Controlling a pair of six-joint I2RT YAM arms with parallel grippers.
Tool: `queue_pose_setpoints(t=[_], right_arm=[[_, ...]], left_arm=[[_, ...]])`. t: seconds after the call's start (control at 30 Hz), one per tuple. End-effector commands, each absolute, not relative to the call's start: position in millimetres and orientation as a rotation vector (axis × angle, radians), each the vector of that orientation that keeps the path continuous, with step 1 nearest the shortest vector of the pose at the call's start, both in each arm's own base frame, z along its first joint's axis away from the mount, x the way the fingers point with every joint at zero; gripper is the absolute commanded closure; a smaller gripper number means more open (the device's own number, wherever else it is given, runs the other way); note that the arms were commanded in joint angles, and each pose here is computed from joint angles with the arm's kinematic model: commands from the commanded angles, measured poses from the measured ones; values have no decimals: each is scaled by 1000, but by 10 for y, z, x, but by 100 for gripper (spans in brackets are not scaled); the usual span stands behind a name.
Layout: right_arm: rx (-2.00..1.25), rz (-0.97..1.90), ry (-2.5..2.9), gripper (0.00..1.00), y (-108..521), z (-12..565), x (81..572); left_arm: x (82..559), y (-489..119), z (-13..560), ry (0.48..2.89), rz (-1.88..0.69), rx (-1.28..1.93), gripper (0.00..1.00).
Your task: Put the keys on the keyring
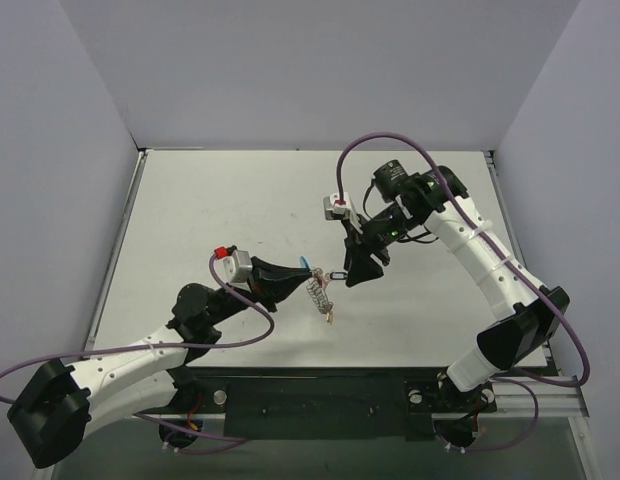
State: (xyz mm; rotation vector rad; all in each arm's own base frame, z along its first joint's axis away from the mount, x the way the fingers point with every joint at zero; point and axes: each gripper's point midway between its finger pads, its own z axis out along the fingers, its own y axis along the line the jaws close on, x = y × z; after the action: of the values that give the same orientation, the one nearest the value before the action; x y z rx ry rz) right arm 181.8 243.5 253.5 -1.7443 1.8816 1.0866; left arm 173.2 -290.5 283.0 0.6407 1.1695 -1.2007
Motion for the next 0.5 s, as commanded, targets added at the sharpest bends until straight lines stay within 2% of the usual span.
queue_pose_setpoints(t=[0.0,0.3,0.47], right_arm=[[-1664,1221,1837,58,2477,2725,1743],[-1444,1357,1895,58,2733,3074,1915],[-1409,1279,1913,58,2907,3064,2023]], left_arm=[[1724,-2676,3439,936,-1214,468,100],[1758,-2560,3709,840,-1263,369,100],[1739,-2560,3735,823,-1297,355,100]])
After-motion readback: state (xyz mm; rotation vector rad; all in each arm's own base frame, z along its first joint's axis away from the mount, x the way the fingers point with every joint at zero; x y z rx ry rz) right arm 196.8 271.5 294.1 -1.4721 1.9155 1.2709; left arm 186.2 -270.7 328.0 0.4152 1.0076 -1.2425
